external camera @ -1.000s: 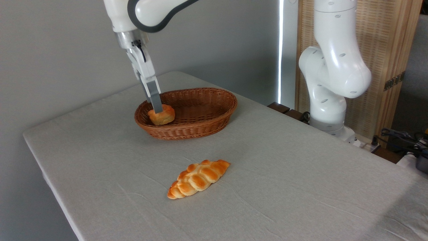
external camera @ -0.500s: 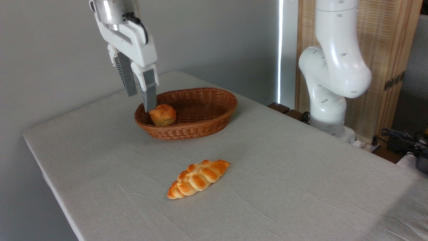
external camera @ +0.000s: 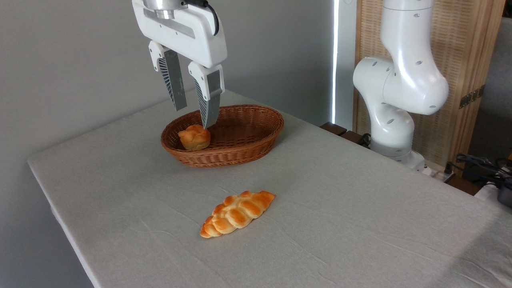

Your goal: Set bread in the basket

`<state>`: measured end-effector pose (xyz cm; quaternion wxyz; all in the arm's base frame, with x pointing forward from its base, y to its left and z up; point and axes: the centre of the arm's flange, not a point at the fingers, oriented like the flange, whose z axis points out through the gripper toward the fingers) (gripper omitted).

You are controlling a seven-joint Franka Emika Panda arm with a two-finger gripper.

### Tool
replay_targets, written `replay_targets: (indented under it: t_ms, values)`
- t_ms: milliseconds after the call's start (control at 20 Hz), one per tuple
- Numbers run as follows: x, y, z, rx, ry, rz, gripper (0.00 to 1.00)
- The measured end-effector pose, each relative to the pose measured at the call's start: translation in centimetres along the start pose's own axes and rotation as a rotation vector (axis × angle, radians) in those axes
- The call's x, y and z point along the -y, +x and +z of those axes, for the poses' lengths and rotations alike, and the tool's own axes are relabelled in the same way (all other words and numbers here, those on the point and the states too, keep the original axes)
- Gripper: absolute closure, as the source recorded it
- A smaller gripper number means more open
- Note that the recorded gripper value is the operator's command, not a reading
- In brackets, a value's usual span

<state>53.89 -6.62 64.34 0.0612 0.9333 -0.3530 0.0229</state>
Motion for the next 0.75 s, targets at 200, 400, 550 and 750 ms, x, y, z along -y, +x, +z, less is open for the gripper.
replay_targets:
  t_ms: [200, 400, 550, 750]
  values:
    - [-0.13, 0.46, 0.09, 0.003, 0.030, 0.022, 0.00]
    - [-0.34, 0.59, 0.17, 0.031, 0.064, 0.079, 0.00]
    - [-0.28, 0.54, 0.19, 0.036, 0.067, 0.105, 0.00]
    - [0.05, 0.30, 0.15, 0.037, 0.068, 0.099, 0.00]
